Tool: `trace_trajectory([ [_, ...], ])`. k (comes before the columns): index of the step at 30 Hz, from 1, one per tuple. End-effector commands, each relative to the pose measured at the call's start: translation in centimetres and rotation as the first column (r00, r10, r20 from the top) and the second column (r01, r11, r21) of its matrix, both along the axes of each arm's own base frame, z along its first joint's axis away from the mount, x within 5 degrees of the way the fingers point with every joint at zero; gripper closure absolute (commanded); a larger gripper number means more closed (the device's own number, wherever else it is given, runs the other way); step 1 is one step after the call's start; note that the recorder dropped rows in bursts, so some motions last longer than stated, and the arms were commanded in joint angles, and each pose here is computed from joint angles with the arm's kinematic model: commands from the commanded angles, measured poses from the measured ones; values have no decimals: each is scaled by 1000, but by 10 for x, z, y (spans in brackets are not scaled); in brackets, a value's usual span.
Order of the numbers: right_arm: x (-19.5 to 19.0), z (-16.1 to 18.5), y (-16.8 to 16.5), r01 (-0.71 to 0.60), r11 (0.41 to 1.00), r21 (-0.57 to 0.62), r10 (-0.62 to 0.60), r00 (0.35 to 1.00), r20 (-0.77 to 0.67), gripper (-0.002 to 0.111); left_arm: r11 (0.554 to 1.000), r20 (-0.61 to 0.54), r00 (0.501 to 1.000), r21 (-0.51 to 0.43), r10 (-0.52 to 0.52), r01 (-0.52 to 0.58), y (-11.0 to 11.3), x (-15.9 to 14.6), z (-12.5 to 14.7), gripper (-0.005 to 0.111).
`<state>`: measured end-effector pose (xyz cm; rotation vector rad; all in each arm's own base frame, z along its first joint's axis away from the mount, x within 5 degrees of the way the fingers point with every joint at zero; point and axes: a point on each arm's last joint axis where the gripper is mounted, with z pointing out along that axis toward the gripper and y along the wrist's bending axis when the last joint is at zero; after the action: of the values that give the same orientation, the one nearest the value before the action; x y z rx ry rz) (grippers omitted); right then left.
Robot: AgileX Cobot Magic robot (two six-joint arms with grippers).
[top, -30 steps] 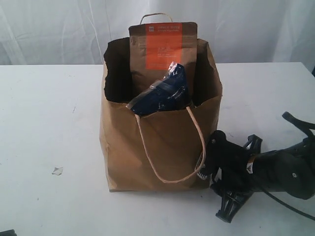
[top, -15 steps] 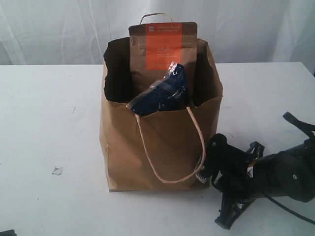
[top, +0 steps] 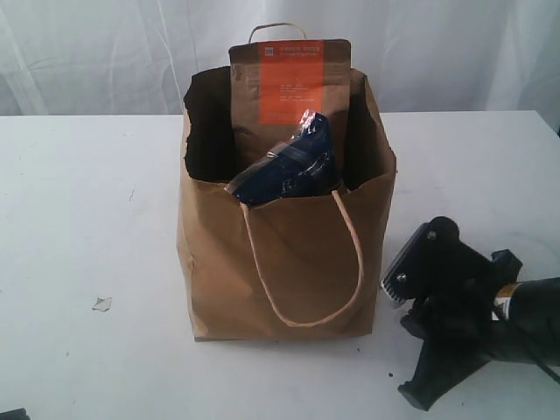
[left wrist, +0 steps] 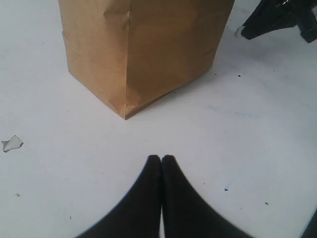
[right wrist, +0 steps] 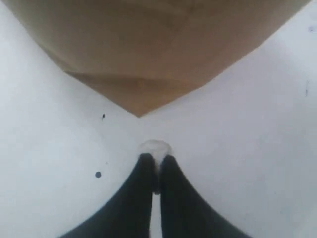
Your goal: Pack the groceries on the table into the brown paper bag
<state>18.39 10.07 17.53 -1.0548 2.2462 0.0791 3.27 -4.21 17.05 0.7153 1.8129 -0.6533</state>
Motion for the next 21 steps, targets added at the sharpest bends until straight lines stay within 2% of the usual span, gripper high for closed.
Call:
trace_trajectory([
  [1, -14, 25, -6, 25, 997, 79, -28, 999, 47, 108, 1000, -6, 1000, -4, -2, 2, 0, 0, -1, 107],
  [10, -35, 90, -12, 38, 958, 285, -92, 980, 178, 108, 1000, -6, 1000, -4, -2, 2, 0, 0, -1, 107],
  [21, -27, 180, -6, -28, 937, 348, -84, 949, 303, 108, 1000, -6, 1000, -4, -2, 2, 0, 0, -1, 107],
])
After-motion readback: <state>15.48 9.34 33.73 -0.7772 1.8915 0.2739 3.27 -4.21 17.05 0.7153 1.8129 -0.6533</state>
